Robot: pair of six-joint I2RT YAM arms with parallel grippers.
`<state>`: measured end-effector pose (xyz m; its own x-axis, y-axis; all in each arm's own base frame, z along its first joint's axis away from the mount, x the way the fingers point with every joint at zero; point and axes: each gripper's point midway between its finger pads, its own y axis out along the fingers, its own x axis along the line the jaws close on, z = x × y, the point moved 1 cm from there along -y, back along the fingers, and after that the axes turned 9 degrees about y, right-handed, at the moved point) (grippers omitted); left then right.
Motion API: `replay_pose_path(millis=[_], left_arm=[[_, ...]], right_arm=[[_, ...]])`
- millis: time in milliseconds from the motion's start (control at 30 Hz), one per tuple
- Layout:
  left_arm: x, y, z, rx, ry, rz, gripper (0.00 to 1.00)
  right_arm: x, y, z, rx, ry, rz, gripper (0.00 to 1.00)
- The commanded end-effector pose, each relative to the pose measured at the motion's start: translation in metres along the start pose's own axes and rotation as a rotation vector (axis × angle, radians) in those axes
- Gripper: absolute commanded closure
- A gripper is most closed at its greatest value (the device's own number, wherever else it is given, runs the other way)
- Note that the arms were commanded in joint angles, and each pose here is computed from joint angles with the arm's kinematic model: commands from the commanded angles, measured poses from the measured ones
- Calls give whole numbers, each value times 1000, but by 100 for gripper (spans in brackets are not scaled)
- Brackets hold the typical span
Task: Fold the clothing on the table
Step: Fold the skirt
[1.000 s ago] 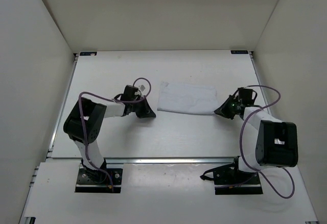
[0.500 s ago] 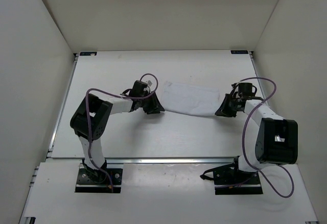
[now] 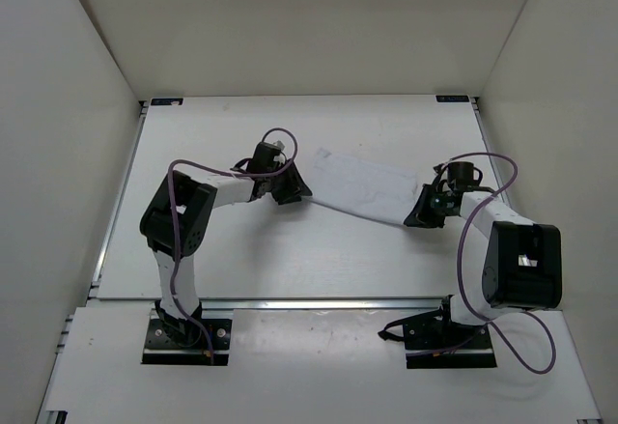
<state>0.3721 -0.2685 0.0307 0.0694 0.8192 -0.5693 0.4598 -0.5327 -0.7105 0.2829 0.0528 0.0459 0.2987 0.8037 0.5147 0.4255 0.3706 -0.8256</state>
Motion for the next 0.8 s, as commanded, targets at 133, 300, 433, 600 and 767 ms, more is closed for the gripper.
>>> replay_pose_path(millis=[133,300,433,600,767], left_arm=[[55,18,4,45,-40,-171,52],[36,35,-1,62,25,-102,73],[9,33,20,128,54,15,100],[-2,-6,85,160,85,48,100],[3,-19,123,180,60,58,100]], right_arm=[[4,0,0,-2,-41,-24,100],[5,2,3,9,-48,-28,100],[-4,-1,-1,15,-30,2,100],[-23,-13,-26,2,-72,112,100],[-13,-29,-47,9,-234,263,100]])
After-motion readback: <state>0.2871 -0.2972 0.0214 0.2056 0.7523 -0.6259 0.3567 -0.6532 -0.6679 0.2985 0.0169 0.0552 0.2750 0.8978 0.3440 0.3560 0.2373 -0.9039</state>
